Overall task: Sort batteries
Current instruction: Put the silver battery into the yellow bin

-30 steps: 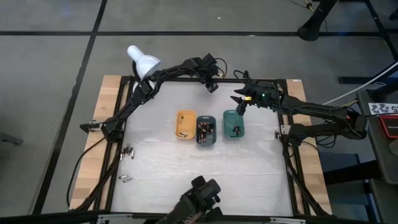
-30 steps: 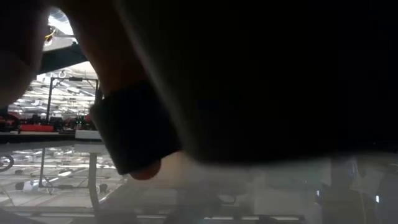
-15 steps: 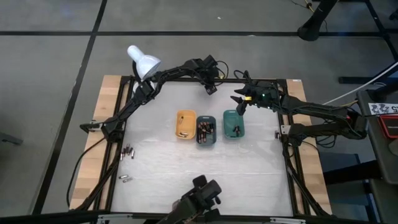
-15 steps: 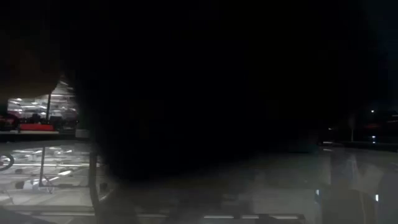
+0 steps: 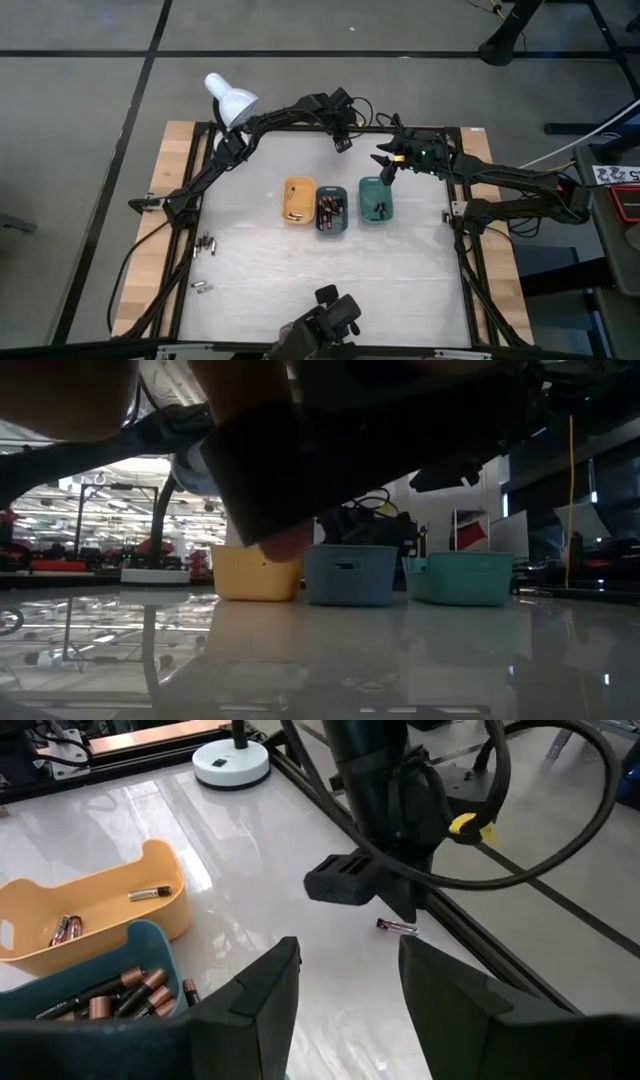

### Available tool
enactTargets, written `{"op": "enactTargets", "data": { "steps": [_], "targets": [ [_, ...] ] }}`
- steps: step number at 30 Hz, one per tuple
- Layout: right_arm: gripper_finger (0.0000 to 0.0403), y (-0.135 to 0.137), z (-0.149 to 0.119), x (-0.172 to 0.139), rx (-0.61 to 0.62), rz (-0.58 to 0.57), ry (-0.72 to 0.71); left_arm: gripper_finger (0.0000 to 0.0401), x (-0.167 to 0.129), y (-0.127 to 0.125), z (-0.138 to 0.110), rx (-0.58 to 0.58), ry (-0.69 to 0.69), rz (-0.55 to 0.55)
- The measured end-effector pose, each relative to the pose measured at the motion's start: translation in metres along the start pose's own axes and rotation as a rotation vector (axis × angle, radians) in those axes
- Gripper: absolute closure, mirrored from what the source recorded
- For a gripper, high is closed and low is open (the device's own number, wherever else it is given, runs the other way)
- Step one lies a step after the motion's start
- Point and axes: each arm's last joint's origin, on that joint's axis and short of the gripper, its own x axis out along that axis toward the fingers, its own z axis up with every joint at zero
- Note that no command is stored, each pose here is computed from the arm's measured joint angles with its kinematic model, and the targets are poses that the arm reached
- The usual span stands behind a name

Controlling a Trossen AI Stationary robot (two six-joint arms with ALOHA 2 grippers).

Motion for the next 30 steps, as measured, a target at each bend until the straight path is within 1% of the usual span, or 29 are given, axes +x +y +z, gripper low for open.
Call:
{"op": "enactTargets", "data": {
  "steps": [2,7,12,15,20,25,30],
  "targets": [
    [0.0230,0.000,0.000,0.000,0.001,0.000,0.000,0.0322,0.000,-0.001,-0.001,0.033,0.010,-0.003],
    [0.0230,0.000,0.000,0.000,0.002,0.000,-0.002,0.0339,0.000,-0.001,-0.001,0.036,0.016,0.000],
    [0.0230,0.000,0.000,0.000,0.003,0.001,-0.003,0.0354,0.001,0.001,-0.010,0.050,0.093,-0.012],
    [0.0230,0.000,0.001,0.000,0.003,0.001,-0.006,0.0358,0.000,0.003,-0.012,0.060,0.112,-0.016],
    [0.0230,0.000,0.002,0.000,0.004,0.001,-0.017,0.0353,0.000,0.004,-0.012,0.051,0.110,-0.014],
    [0.0230,0.000,0.002,0.000,0.004,0.001,-0.017,0.0336,-0.001,0.008,-0.015,0.045,0.133,-0.002],
    [0.0230,0.000,0.002,0.000,0.004,0.001,-0.016,0.0324,-0.001,0.006,-0.010,0.094,0.093,0.008]
  ]
}}
